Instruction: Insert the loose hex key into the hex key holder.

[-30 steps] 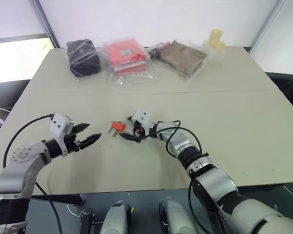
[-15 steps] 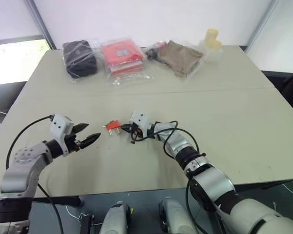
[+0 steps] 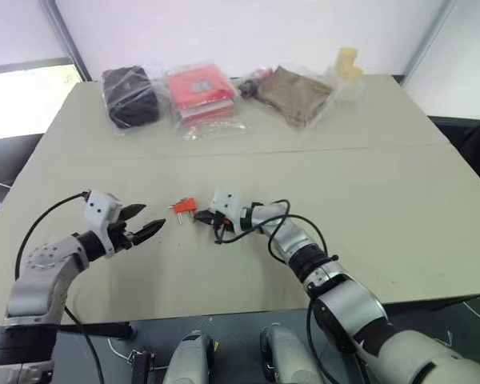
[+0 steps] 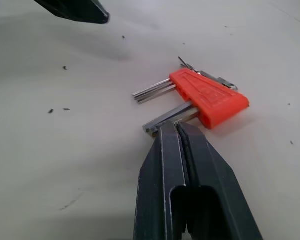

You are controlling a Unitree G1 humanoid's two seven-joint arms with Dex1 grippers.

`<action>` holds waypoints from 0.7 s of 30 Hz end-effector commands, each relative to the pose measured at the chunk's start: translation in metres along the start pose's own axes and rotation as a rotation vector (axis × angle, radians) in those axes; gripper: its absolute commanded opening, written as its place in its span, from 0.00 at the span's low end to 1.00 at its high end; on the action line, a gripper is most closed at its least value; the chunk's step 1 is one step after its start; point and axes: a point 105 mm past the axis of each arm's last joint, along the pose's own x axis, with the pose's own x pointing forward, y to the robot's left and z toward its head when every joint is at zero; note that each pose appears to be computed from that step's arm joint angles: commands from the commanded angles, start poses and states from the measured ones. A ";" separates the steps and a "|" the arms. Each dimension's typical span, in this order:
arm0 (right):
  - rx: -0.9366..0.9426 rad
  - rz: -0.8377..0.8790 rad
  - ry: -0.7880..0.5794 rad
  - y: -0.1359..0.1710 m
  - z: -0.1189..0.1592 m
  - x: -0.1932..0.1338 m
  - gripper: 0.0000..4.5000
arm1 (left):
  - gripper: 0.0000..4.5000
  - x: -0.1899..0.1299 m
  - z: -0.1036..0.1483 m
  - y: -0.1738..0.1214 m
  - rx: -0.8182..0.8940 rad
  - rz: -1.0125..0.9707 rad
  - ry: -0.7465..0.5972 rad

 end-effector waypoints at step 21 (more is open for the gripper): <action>0.065 -0.002 -0.171 -0.024 0.055 -0.038 0.99 | 0.81 0.002 0.006 0.003 0.019 0.005 -0.030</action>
